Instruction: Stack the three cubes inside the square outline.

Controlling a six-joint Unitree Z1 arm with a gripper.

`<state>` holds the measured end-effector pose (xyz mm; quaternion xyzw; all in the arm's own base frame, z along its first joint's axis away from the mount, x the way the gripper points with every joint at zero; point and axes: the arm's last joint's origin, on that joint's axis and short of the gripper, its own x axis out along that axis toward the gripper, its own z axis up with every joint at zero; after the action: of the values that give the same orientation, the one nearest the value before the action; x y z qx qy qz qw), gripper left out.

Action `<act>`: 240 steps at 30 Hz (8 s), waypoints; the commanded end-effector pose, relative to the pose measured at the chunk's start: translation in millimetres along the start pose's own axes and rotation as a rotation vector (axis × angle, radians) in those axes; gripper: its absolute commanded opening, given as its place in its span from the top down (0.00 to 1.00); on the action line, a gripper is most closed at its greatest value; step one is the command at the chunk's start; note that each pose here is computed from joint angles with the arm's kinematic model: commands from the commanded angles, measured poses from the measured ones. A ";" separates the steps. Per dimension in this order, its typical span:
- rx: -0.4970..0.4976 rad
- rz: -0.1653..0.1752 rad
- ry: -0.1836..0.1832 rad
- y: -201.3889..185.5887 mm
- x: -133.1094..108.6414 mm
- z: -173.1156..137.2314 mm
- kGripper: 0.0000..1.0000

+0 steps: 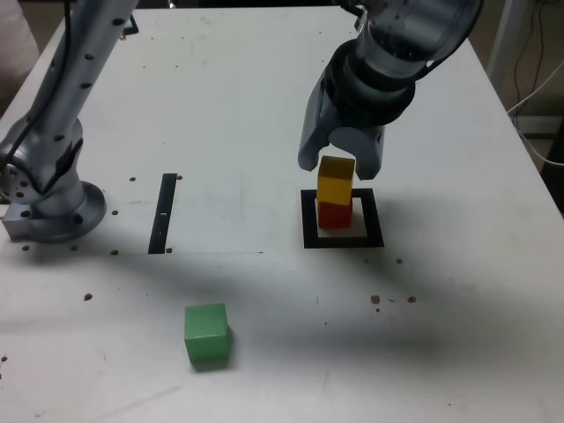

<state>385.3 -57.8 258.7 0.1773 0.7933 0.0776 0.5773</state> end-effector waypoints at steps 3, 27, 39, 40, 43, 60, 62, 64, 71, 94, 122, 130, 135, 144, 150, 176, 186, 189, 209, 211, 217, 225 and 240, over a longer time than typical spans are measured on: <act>-0.001 -0.002 -0.005 3.5 -7.5 -11.8 0.00; 0.182 -0.116 -0.238 -9.6 -54.5 -173.7 0.01; 0.149 -0.332 -0.166 -31.2 -28.7 -166.1 0.00; 0.146 -0.334 -0.164 -32.2 -26.5 -165.7 0.00; 0.144 -0.335 -0.156 -34.5 -20.5 -165.7 0.00; 0.069 -0.365 -0.159 -57.9 6.5 -171.5 0.00; 0.064 -0.369 -0.156 -63.0 5.5 -167.9 0.00; 0.055 -0.374 -0.150 -68.3 5.3 -165.2 0.00; 0.054 -0.414 -0.127 -97.8 3.9 -153.7 0.00; 0.134 -0.463 -0.072 -148.7 26.8 -124.9 0.00; 0.114 -0.444 -0.070 -156.6 38.8 -105.3 0.41; 0.098 -0.429 -0.088 -154.7 36.0 -101.8 0.70; 0.092 -0.433 -0.093 -153.3 34.5 -99.8 0.84; 0.111 -0.432 -0.089 -152.9 30.9 -99.2 0.93; 0.116 -0.395 -0.089 -143.5 14.0 -105.5 0.95; -0.026 -0.350 -0.277 10.8 -56.6 -129.6 0.95; -0.063 -0.334 -0.246 38.7 -49.5 -92.4 0.95; -0.056 -0.333 -0.239 44.0 -45.6 -82.3 0.94; -0.034 -0.313 -0.187 51.4 -24.2 -47.9 0.91; -0.031 -0.314 -0.177 53.2 -20.3 -44.6 0.90; -0.029 -0.316 -0.163 56.0 -14.7 -39.3 0.87; -0.027 -0.318 -0.161 55.9 -14.6 -37.5 0.82; 0.003 -0.344 -0.170 52.0 -21.2 -45.9 0.04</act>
<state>360.7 -13.5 304.9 0.0461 0.7629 -0.0377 0.6438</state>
